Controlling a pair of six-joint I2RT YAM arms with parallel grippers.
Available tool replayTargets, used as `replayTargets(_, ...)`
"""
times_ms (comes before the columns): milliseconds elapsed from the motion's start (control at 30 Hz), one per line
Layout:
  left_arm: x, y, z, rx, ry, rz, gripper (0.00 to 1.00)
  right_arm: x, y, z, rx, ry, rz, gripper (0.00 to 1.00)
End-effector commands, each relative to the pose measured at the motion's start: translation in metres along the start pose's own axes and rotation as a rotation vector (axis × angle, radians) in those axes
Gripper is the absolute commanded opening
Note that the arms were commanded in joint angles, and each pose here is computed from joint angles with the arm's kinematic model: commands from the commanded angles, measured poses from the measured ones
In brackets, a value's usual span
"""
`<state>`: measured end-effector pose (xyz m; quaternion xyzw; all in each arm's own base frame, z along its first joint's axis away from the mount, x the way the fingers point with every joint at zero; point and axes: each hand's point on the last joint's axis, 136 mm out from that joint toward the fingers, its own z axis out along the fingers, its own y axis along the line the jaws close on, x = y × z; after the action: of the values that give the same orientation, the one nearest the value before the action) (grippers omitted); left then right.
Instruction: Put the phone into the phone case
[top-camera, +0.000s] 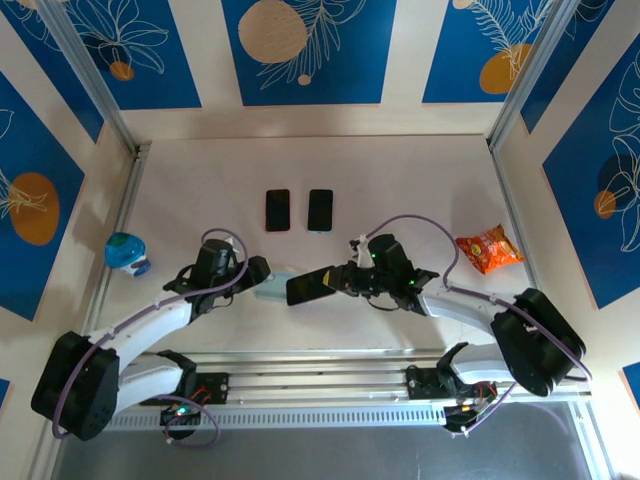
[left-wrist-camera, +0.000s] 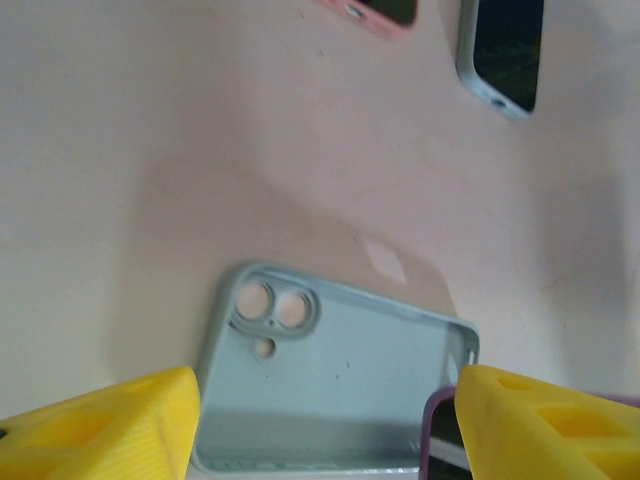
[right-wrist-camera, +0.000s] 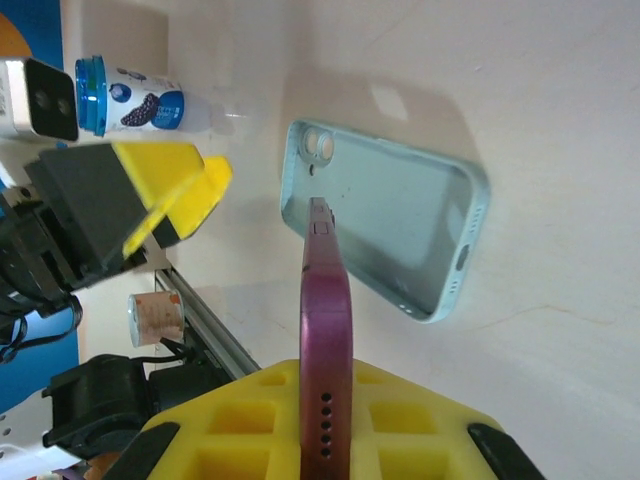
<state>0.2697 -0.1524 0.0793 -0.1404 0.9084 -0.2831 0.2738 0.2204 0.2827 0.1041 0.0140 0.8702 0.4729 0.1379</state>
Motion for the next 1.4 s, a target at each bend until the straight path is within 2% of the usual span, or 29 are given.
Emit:
replayTargets(0, -0.006, 0.009, -0.001, -0.018, -0.011, 0.010, 0.69, -0.019, 0.035, 0.009, -0.080, -0.078, -0.037, 0.00)
replayTargets(333, -0.011, 0.014, 0.011, 0.012, -0.026, -0.018, 0.69, -0.026, 0.051, 0.048, -0.127, -0.082, 0.002, 0.00)
replayTargets(667, -0.011, 0.013, 0.019, 0.040, -0.008, -0.034, 0.68, -0.032, 0.034, 0.070, -0.106, -0.101, 0.083, 0.00)
replayTargets(1067, 0.002, 0.019, 0.030, 0.047, 0.033, -0.052, 0.67, -0.025, 0.006, 0.078, -0.033, -0.106, 0.157, 0.00)
replayTargets(1367, 0.018, 0.022, 0.038, 0.062, 0.072, -0.082, 0.66, -0.020, 0.001, 0.080, 0.004, -0.108, 0.150, 0.00)
